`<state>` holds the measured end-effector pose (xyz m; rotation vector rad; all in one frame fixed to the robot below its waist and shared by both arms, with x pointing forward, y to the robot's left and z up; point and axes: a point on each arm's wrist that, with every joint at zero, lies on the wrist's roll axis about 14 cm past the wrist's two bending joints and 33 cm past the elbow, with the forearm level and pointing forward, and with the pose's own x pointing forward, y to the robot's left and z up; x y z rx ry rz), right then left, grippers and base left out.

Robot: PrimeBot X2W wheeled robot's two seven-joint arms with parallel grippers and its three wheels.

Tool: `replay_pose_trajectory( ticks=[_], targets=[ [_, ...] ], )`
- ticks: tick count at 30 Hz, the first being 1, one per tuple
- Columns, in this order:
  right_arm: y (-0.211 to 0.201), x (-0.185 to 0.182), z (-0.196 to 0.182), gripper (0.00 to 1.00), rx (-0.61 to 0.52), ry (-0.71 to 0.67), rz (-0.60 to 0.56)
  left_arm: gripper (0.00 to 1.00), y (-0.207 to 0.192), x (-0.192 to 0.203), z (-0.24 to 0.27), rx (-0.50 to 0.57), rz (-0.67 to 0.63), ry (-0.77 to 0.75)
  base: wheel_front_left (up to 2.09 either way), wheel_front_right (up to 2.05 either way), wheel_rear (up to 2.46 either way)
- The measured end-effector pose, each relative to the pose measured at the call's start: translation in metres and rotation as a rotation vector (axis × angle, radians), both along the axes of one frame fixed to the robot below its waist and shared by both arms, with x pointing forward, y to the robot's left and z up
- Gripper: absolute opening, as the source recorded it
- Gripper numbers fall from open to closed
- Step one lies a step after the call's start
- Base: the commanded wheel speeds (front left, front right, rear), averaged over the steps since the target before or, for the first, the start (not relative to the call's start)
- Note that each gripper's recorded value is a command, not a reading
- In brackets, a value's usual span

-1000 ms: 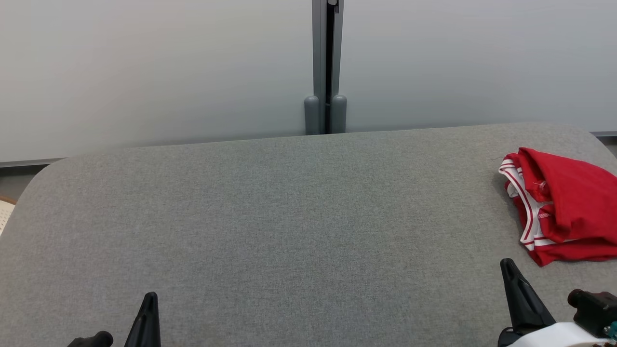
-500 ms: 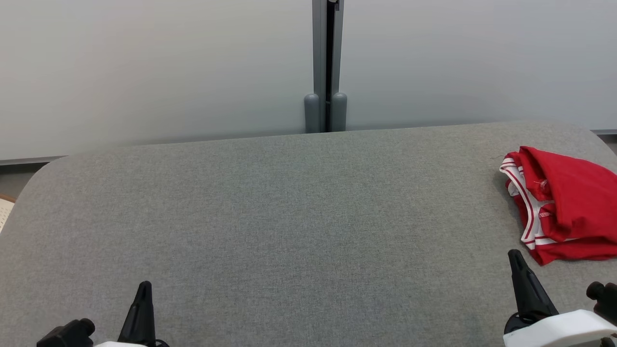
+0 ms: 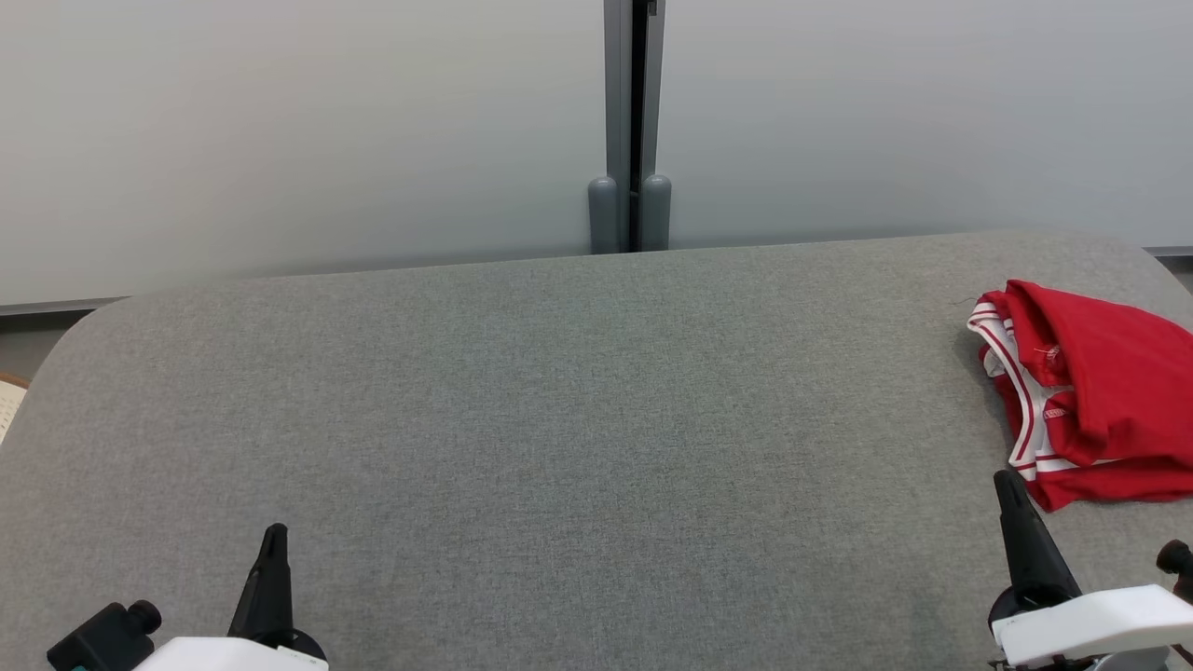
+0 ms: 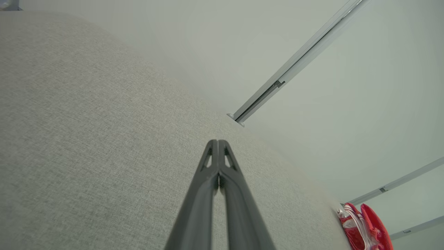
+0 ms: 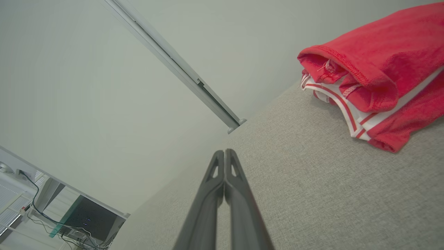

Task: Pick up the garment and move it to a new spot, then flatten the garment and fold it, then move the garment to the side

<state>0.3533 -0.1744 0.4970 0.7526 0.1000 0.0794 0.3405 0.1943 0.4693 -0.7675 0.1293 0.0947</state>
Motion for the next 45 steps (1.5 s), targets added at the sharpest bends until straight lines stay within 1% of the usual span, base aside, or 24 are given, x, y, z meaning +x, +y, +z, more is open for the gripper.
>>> replay_pose_trajectory(
  ticks=[19, 45],
  targets=[
    [-0.007, 0.011, 0.004, 0.0, 0.231, 0.002, -0.04, 0.0, 0.002, 0.014, 0.006, -0.229, 0.017, -0.018, 0.0, 0.0, 0.0],
    [-0.015, 0.021, 0.006, 0.0, 0.479, 0.002, -0.083, 0.0, 0.002, 0.028, 0.016, -0.476, 0.026, -0.059, 0.0, 0.0, 0.0]
  ],
)
